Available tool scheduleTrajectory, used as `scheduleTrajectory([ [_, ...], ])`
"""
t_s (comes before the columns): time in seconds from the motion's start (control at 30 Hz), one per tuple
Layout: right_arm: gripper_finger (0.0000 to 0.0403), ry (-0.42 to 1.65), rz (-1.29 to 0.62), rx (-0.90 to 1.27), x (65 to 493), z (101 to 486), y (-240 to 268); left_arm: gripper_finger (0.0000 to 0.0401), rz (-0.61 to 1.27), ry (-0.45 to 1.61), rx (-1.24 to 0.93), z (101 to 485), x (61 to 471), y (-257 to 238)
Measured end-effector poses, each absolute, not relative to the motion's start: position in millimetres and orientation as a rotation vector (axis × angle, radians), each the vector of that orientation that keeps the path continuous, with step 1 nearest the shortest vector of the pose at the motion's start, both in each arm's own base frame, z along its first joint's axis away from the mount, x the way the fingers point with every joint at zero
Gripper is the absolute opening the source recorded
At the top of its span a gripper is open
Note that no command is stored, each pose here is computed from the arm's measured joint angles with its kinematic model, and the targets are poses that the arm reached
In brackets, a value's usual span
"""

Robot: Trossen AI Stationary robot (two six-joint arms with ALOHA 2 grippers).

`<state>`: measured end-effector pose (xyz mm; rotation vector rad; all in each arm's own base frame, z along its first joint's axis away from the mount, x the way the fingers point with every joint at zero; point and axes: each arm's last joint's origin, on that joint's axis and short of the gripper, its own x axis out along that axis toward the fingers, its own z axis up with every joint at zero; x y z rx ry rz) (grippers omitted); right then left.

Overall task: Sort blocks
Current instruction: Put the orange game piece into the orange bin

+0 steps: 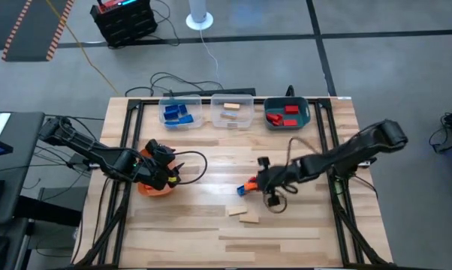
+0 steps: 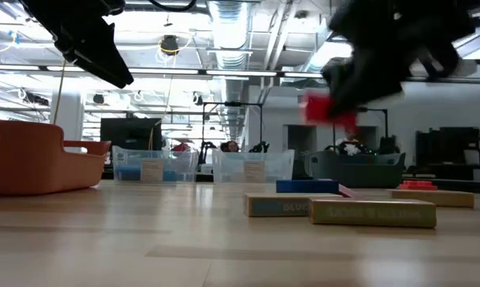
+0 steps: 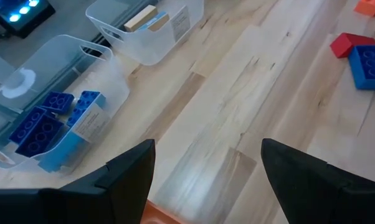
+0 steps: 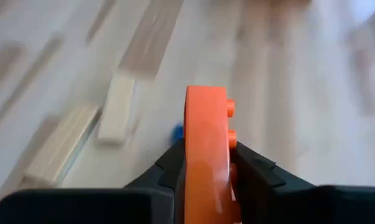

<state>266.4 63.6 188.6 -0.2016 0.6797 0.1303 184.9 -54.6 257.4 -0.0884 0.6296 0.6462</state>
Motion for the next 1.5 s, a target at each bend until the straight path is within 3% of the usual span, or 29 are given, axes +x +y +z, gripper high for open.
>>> scheduleTrajectory([
  [0.2,0.0130,0.505,0.015,-0.208,255,234,25,0.0285,0.652,0.622,-0.107,256,187,-55],
  [0.4,0.0118,0.418,-0.020,-0.212,267,235,5,0.0285,0.625,0.570,-0.030,247,217,-64],
  [0.63,0.0131,0.284,0.022,-0.240,295,222,7,0.0284,0.496,0.516,0.085,232,266,-67],
  [1.17,0.0127,0.288,0.127,-0.339,356,228,32,0.0268,0.311,0.436,0.045,224,301,-47],
  [1.5,0.0127,0.262,0.109,-0.356,359,235,27,0.0261,0.288,0.398,0.036,228,302,-49],
])
